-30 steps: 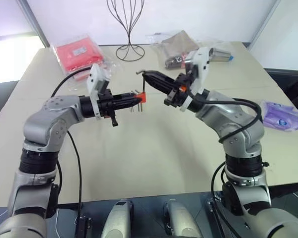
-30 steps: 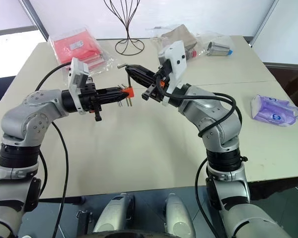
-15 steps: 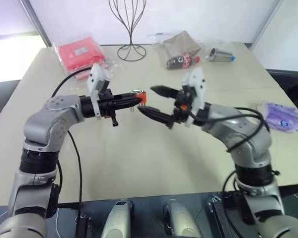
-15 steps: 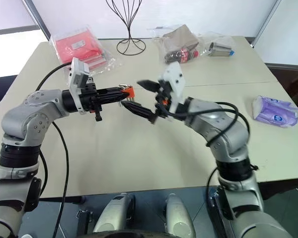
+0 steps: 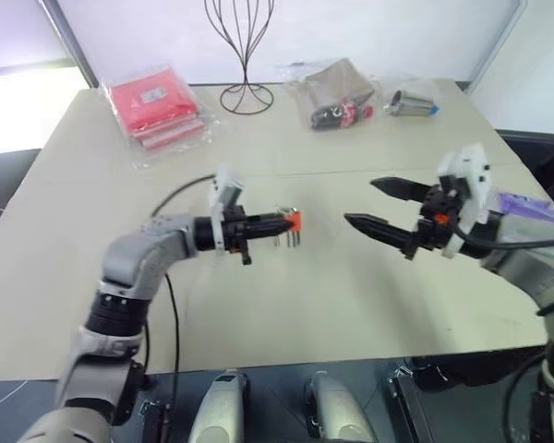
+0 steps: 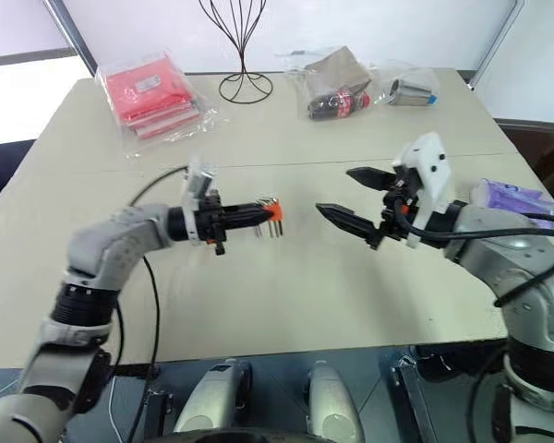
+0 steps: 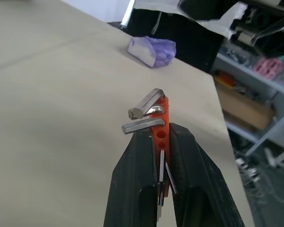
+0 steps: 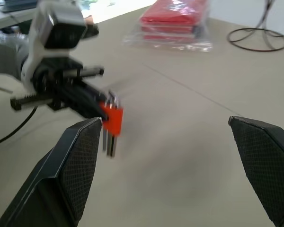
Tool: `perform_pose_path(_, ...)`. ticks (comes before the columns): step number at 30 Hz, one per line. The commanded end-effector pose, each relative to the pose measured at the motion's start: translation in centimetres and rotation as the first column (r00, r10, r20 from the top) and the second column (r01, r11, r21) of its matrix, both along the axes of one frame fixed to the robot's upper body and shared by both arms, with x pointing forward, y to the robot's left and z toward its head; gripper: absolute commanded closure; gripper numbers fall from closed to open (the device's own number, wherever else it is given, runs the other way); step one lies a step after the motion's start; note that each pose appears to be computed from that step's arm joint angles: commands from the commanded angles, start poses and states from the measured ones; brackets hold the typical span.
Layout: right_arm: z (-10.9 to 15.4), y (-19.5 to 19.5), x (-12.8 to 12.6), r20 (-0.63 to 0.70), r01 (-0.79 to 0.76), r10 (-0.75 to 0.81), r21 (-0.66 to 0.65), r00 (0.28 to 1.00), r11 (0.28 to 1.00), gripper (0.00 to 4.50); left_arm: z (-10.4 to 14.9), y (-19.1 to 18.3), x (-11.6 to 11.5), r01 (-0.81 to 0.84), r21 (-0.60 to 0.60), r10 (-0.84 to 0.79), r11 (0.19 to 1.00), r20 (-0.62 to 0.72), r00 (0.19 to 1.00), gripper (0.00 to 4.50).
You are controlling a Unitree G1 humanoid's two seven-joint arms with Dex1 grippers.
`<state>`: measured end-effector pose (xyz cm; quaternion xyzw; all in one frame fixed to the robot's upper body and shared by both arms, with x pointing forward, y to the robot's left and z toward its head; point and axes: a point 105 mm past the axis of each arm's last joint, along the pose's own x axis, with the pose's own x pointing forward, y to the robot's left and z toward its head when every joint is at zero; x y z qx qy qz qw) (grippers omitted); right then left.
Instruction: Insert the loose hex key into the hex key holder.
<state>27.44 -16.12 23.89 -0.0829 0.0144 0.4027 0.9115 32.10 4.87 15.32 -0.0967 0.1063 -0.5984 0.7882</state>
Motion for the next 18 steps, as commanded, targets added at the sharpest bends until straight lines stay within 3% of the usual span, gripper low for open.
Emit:
perform_pose_path(1, 1.3, -0.2, -0.9, 0.057, 0.024, -0.024, 0.001, 0.998, 1.000, 0.06, -0.4, -1.3, 0.5, -0.008, -0.031, 0.008, 0.999, -0.010, 1.000, 4.50)
perform_pose_path(9, 1.0, 0.4, -1.4, 0.069, 0.059, -0.060, 0.010, 0.996, 0.998, 0.06, -2.7, -4.0, 0.7, 0.004, -0.079, -0.014, 0.997, -0.124, 0.992, 4.50)
perform_pose_path(16, 1.0, 0.7, -1.2, 0.075, 0.065, -0.065, 0.007, 0.995, 0.998, 0.06, -5.7, -2.6, 3.5, -0.157, -0.009, 0.152, 0.988, -0.192, 0.969, 4.50)
perform_pose_path(18, 1.0, 0.8, -1.2, 0.078, 0.063, -0.064, 0.009, 0.995, 0.998, 0.00, -6.1, -1.9, 4.2, -0.200, 0.006, 0.198, 0.980, -0.194, 0.961, 3.59)
